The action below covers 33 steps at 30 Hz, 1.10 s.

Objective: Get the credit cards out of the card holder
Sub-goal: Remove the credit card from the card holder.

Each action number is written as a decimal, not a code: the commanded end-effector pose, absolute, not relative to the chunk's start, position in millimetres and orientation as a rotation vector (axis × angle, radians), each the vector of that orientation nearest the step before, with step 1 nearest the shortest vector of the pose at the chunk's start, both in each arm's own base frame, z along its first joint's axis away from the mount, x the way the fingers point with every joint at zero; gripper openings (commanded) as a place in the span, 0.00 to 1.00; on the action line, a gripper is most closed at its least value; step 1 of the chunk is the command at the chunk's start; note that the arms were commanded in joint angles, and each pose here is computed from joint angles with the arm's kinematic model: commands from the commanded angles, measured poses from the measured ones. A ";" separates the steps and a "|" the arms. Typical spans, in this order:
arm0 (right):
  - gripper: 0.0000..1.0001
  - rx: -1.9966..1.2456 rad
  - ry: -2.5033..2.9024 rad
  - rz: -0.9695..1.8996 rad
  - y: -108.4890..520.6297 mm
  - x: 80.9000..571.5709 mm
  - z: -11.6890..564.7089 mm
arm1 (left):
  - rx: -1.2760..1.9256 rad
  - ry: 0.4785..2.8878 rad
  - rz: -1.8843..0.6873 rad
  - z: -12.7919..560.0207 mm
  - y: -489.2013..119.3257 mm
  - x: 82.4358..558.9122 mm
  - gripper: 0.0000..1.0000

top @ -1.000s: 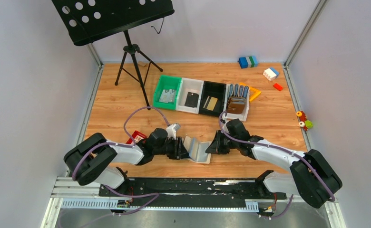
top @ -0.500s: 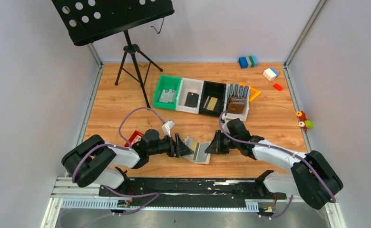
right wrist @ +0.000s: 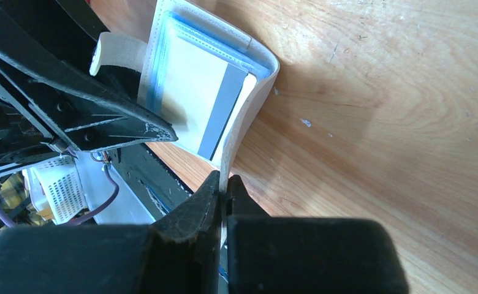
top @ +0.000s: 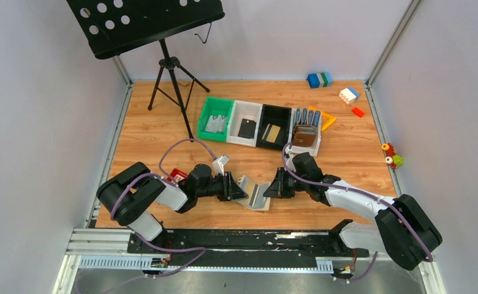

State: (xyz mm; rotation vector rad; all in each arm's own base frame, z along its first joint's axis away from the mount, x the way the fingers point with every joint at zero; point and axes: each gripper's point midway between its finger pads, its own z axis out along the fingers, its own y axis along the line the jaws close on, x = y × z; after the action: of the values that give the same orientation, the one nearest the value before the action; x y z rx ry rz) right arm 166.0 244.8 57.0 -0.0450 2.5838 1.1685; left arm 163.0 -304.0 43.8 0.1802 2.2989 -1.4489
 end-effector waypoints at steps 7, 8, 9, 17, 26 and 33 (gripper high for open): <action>0.00 -0.134 2.545 1.132 243.0 168.2 60.1 | 0.207 2.227 -1.487 55.9 -310.6 168.8 0.45; 0.00 -0.137 2.547 1.132 242.7 167.7 59.6 | 0.208 2.222 -1.490 57.1 -311.2 169.0 0.46; 0.00 -0.139 2.548 1.134 242.8 167.1 59.3 | 0.207 2.217 -1.492 58.1 -311.2 169.4 0.46; 0.00 -0.146 2.547 1.143 242.0 164.1 57.1 | 0.183 2.186 -1.522 64.3 -308.8 171.2 0.42; 0.00 -0.151 2.548 1.153 241.1 160.7 53.0 | 0.167 2.157 -1.569 69.4 -309.6 171.9 0.37; 0.00 -0.144 2.565 1.123 237.6 159.8 44.8 | 0.159 2.148 -1.601 68.0 -311.4 171.7 0.15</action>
State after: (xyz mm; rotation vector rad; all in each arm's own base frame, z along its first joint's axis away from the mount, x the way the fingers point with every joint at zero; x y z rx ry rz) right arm 160.2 236.2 44.7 -0.0995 2.5903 1.1197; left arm 165.7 -306.0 50.9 0.1337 2.2520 -1.5434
